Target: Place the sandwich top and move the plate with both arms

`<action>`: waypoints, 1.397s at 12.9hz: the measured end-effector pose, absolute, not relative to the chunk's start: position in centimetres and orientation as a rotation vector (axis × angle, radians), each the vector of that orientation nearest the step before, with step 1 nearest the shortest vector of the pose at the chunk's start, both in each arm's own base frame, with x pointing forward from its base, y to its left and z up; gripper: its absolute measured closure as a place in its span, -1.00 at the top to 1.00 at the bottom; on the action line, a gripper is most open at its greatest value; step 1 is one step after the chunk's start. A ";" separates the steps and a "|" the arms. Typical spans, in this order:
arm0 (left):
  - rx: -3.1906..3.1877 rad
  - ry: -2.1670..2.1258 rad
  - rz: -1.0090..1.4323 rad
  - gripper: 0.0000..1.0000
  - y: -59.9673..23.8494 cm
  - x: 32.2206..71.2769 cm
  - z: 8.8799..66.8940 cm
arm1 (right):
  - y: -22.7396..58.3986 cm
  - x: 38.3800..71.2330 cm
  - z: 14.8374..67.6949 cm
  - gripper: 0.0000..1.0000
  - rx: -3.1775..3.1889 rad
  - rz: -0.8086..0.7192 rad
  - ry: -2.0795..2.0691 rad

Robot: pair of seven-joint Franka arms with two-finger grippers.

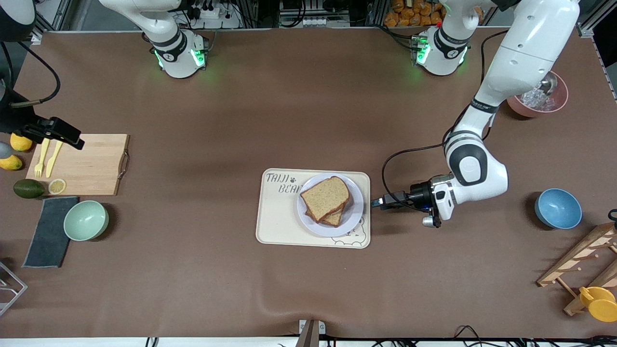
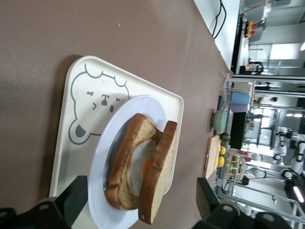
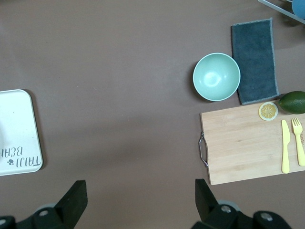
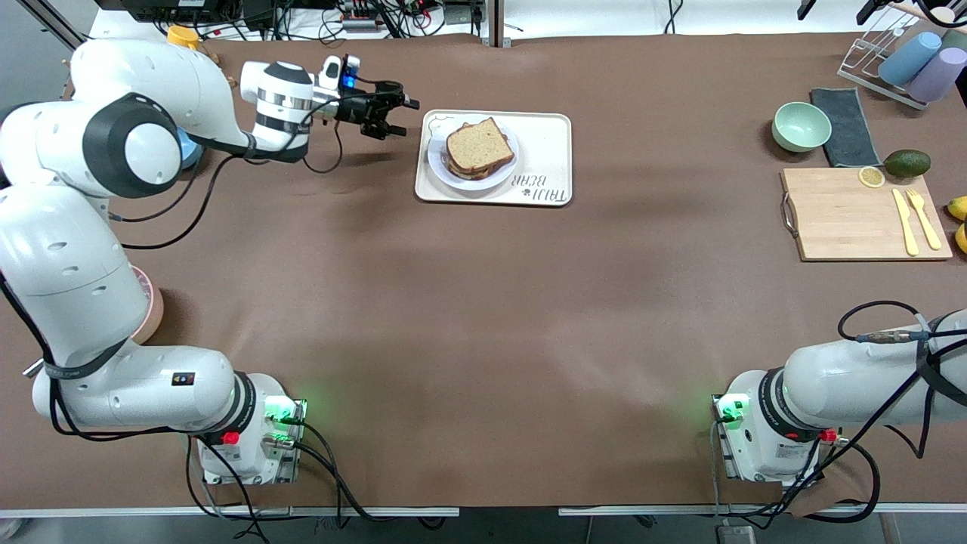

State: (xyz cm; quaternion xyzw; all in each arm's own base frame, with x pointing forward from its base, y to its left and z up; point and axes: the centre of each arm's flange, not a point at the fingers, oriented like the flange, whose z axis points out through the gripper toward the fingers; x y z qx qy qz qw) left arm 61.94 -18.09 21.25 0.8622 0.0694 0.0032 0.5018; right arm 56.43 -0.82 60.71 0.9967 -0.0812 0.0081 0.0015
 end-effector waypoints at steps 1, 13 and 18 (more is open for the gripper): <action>2.118 0.167 -0.007 1.00 -17.4 62.3 22.6 | -0.8 56.4 60.7 1.00 3.128 0.025 -0.254; 2.814 -0.079 -0.131 1.00 -7.6 65.5 48.2 | -0.6 56.6 60.7 1.00 3.129 0.037 -0.250; 2.996 -0.182 -0.035 1.00 -7.3 63.0 55.8 | -0.5 56.5 60.7 1.00 3.129 0.032 -0.248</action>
